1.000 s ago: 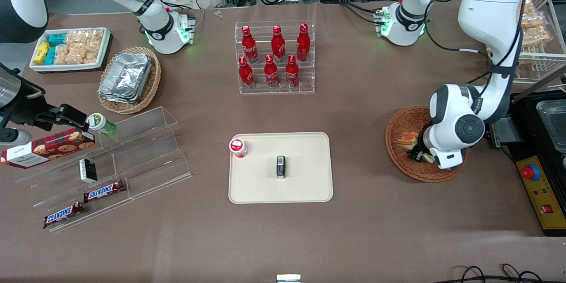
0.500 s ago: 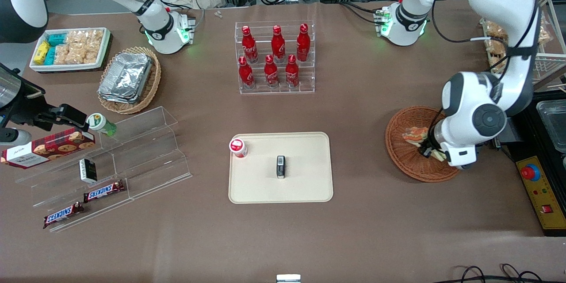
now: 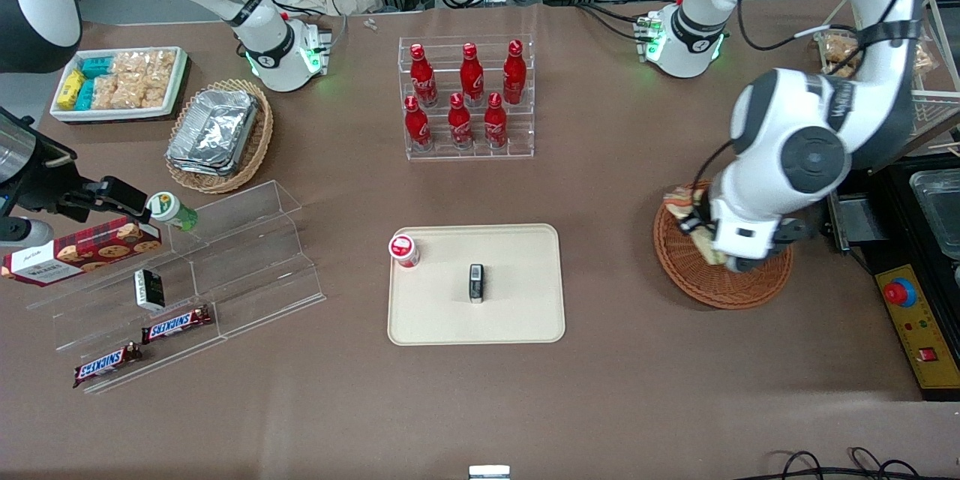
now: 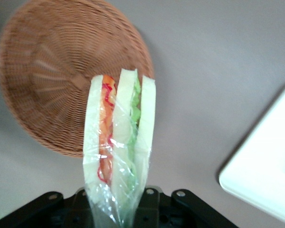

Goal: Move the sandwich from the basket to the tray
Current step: 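Lift the sandwich out of the basket with the left gripper, then carry the sandwich over the white tray beside the black box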

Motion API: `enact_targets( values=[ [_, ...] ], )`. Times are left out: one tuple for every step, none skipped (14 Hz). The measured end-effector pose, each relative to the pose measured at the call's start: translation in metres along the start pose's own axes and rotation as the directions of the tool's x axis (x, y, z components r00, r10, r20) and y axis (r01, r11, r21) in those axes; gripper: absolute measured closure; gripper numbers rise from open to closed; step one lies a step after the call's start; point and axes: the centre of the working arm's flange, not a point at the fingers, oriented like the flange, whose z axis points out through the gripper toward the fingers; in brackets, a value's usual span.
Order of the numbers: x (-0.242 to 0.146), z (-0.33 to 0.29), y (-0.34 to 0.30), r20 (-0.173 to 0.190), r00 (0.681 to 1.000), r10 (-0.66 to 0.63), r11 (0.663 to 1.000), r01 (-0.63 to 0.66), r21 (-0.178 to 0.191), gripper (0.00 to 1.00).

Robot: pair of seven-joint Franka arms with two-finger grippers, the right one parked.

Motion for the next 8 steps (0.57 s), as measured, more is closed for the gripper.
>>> enact_targets(
  values=[
    [-0.012,0.005,0.017,0.003,0.997,0.075,0.997,-0.075,-0.001,0.8],
    [-0.022,0.012,0.032,0.002,0.987,0.162,0.987,-0.162,0.008,0.8],
    [-0.029,0.02,0.047,-0.004,0.968,0.25,0.968,-0.25,0.023,0.8],
    [-0.033,0.027,0.06,-0.013,0.949,0.316,0.948,-0.316,0.029,0.8],
    [-0.035,0.032,0.071,-0.023,0.931,0.364,0.931,-0.363,0.027,0.8],
    [-0.039,0.037,0.082,-0.037,0.915,0.402,0.916,-0.402,0.022,0.8],
    [-0.046,0.041,0.096,-0.051,0.902,0.428,0.904,-0.428,0.013,0.8],
    [-0.053,0.046,0.11,-0.064,0.893,0.445,0.895,-0.446,0.002,0.8]
  ],
)
